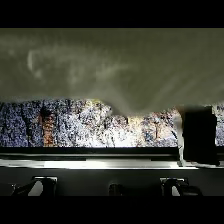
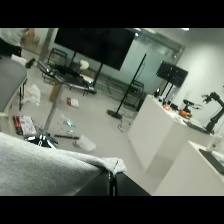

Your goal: Fold the shirts.

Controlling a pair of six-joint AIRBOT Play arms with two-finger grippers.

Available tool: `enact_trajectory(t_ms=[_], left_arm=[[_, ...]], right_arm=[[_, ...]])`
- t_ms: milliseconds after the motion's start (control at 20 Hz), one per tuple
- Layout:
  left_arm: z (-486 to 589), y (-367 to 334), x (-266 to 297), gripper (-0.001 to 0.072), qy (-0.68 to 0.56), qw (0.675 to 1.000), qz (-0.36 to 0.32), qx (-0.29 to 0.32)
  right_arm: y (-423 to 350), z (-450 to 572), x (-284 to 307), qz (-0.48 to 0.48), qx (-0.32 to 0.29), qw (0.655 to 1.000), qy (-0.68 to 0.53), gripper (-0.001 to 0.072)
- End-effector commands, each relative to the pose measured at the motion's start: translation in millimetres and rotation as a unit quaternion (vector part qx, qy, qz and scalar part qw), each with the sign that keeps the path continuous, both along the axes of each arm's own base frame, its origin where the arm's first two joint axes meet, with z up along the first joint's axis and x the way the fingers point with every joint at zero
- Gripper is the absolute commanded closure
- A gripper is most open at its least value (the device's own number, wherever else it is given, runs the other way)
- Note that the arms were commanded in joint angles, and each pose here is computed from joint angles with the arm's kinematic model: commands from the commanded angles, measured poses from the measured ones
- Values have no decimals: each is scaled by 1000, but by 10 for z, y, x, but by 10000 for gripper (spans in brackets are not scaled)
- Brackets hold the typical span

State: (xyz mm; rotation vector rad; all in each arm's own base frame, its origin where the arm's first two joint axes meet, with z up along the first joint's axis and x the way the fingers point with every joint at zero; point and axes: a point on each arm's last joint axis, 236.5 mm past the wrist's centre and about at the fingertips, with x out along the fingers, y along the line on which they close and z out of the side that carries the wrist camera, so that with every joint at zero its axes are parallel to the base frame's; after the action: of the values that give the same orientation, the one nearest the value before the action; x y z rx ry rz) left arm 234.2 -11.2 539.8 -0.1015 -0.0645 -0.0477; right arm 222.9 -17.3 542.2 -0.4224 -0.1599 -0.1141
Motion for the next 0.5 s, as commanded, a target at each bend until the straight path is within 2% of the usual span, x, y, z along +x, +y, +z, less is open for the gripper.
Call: enact_trajectory(t_ms=[0, 150, 250, 450], left_arm=[[-531, 101, 299, 682, 92, 995, -8, -22], [-1327, 324, 929, 682, 200, 978, -25, -55], [-2025, 435, 1366, 682, 283, 955, -43, -79], [-3657, 386, 2093, 682, 443, 884, -90, -116]], right_arm=[[-129, -325, 226, -24, -2, 997, 70, 666], [-201, -886, 1005, -22, 6, 985, 170, 665], [-259, -1509, 1669, -20, 13, 966, 258, 665], [-290, -3229, 2810, -6, 47, 899, 436, 664]])
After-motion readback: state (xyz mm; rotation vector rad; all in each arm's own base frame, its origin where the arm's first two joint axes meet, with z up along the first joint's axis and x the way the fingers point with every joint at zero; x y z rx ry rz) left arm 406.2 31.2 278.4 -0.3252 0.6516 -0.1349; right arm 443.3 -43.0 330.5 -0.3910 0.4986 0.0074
